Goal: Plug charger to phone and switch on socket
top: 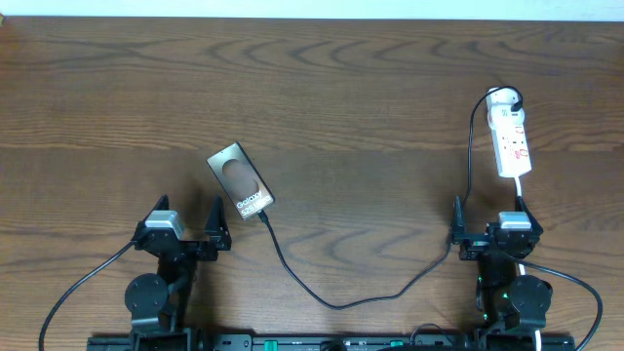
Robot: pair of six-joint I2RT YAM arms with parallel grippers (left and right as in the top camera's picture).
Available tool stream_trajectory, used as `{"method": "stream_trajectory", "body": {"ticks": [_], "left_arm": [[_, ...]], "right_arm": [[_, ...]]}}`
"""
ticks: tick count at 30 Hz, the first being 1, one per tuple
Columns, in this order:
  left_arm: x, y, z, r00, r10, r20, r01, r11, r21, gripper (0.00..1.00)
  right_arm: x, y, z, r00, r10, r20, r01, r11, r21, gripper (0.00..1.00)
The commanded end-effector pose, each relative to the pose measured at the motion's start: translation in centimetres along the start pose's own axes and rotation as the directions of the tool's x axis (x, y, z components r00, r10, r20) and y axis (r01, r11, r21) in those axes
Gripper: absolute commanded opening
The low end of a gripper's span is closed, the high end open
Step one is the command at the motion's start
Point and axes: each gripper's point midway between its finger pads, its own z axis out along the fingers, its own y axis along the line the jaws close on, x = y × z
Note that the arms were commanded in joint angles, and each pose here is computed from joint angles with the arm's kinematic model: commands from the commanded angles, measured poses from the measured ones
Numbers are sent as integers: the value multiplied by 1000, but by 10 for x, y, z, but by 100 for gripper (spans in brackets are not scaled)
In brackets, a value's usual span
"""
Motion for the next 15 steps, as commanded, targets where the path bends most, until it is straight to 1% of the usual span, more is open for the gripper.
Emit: {"method": "stream_trajectory", "body": {"ticks": [1,15], "left_arm": [[15,1,0,999,8,-50,-8,1000,1,98],[16,-2,1,999,10,-50,-9,1000,16,98]], "right_arm": [[0,0,0,1000,-11,1,11,1000,0,99],[0,0,0,1000,-11,1,11,1000,0,99]]}}
